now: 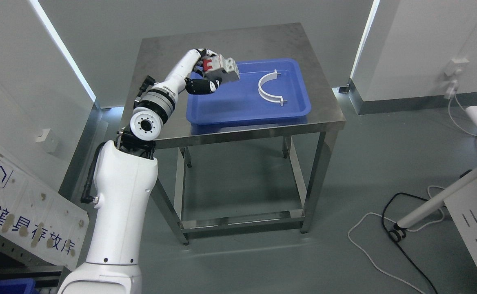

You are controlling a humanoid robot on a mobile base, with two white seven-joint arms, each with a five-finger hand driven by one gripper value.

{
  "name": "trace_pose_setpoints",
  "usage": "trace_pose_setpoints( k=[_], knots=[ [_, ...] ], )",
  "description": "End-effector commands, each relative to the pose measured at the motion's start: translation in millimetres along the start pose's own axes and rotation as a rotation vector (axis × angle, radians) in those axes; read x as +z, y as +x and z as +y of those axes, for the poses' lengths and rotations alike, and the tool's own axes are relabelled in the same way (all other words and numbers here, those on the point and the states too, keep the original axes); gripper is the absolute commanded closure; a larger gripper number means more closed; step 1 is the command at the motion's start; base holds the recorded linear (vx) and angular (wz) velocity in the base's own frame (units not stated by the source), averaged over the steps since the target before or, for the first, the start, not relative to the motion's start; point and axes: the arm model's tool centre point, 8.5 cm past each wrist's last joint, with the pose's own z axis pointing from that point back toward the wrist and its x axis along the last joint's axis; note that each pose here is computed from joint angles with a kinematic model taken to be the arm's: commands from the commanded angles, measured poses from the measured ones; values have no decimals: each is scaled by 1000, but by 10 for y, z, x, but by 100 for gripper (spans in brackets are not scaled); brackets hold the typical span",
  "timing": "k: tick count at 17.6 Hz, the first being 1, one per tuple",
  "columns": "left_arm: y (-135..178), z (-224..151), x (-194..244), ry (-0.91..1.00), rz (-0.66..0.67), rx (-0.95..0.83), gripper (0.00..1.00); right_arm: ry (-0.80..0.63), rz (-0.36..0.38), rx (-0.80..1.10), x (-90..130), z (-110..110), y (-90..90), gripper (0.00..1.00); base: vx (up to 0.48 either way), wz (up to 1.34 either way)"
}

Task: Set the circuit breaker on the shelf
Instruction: 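Turn toward the shelf rack carrying the breaker in the left hand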

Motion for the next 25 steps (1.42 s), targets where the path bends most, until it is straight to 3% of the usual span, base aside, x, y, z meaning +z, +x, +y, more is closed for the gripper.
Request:
trace_pose_setpoints(
  k=[1, 5, 8, 11, 14, 19, 25],
  knots=[
    [231, 735, 601, 319, -242, 300, 84, -25, -12, 3, 4, -127, -73, 0, -330, -104],
    [364, 534, 882, 255, -377, 312, 84, -25, -12, 3, 4, -127, -73, 0, -440, -103],
    [327, 200, 1104, 20, -550, 207, 84, -25, -14, 1, 4, -127, -68, 0, -576, 79],
    [197, -18, 1297, -64, -605, 156, 83, -25, -12, 3, 4, -127, -73, 0, -618, 241],
    [289, -123, 1353, -88, -659, 168, 83, -25, -12, 3, 4, -127, -73, 0, -602, 208],
    [427, -173, 1308, -110, -673, 171, 83, -25, -12, 1, 4, -127, -73, 0, -521, 915],
    [784, 233, 951, -88, -569, 133, 84, -25, -12, 1, 4, -127, -73, 0, -305, 1951]
  ],
)
